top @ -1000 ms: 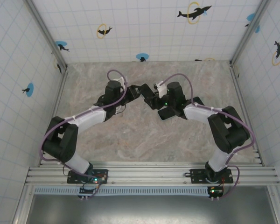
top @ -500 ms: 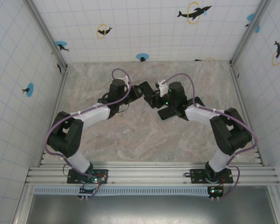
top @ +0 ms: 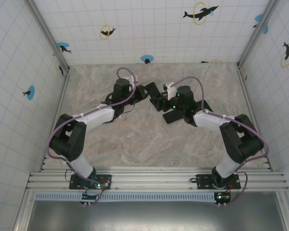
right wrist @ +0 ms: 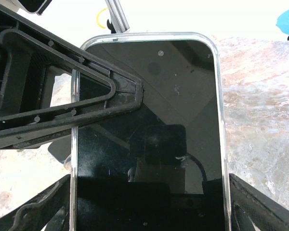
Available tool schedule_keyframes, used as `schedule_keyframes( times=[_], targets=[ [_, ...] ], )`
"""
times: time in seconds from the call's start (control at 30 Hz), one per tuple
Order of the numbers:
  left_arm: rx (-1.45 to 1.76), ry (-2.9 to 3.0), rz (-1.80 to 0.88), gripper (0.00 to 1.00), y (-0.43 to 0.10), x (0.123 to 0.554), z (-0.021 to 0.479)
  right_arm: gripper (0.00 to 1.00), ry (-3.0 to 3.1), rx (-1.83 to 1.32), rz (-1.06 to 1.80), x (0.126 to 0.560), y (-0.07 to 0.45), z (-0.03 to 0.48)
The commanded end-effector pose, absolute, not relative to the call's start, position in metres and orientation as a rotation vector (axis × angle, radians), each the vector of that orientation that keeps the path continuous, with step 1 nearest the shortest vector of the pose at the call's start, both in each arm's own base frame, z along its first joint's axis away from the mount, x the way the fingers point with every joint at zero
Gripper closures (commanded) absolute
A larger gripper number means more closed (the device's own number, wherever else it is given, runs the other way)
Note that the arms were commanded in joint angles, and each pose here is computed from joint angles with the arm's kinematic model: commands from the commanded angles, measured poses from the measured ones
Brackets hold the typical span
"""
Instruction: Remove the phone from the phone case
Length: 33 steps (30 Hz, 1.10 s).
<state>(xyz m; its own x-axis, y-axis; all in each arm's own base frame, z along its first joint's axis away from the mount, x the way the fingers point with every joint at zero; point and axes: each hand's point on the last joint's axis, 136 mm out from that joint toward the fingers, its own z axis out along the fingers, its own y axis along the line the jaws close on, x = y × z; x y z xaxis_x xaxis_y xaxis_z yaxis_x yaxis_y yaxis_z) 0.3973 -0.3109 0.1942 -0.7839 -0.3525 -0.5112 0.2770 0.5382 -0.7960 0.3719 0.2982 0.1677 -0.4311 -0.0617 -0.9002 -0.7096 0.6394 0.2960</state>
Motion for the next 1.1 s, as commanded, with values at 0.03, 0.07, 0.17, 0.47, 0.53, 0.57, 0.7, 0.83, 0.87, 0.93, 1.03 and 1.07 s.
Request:
schedule_keyframes(
  times=[0.03, 0.07, 0.17, 0.47, 0.53, 0.57, 0.7, 0.83, 0.87, 0.93, 1.03, 1.07],
  targets=[
    [-0.010, 2.014, -1.301, 0.92, -0.318, 0.405, 0.235, 0.17, 1.783, -0.628, 0.862, 0.363, 0.297, 0.196],
    [-0.011, 1.999, -1.300, 0.92, -0.317, 0.407, 0.241, 0.15, 1.783, -0.622, 0.868, 0.361, 0.295, 0.195],
    [-0.007, 1.968, -1.305, 0.92, -0.315, 0.407, 0.256, 0.12, 1.779, -0.585, 0.885, 0.355, 0.285, 0.196],
    [-0.013, 1.874, -1.358, 0.91, -0.313, 0.405, 0.292, 0.12, 1.827, -0.268, 1.036, 0.336, 0.236, 0.195],
    [-0.035, 1.851, -1.402, 0.91, -0.314, 0.404, 0.297, 0.13, 1.811, -0.180, 1.110, 0.328, 0.230, 0.197],
    [-0.044, 1.839, -1.428, 0.91, -0.314, 0.403, 0.300, 0.14, 1.790, -0.139, 1.153, 0.324, 0.228, 0.199],
    [-0.113, 1.832, -1.498, 0.90, -0.316, 0.403, 0.303, 0.19, 1.714, 0.025, 1.318, 0.313, 0.221, 0.211],
    [-0.164, 1.802, -1.553, 0.89, -0.316, 0.400, 0.307, 0.30, 1.641, 0.155, 1.445, 0.306, 0.221, 0.219],
    [-0.168, 1.795, -1.566, 0.89, -0.316, 0.399, 0.309, 0.32, 1.626, 0.179, 1.471, 0.306, 0.222, 0.222],
    [-0.181, 1.784, -1.595, 0.89, -0.318, 0.396, 0.311, 0.37, 1.598, 0.209, 1.519, 0.305, 0.226, 0.227],
    [-0.191, 1.783, -1.622, 0.89, -0.320, 0.394, 0.311, 0.43, 1.557, 0.230, 1.585, 0.306, 0.231, 0.235],
    [-0.190, 1.785, -1.627, 0.89, -0.321, 0.393, 0.311, 0.44, 1.550, 0.239, 1.599, 0.308, 0.232, 0.237]
  ],
)
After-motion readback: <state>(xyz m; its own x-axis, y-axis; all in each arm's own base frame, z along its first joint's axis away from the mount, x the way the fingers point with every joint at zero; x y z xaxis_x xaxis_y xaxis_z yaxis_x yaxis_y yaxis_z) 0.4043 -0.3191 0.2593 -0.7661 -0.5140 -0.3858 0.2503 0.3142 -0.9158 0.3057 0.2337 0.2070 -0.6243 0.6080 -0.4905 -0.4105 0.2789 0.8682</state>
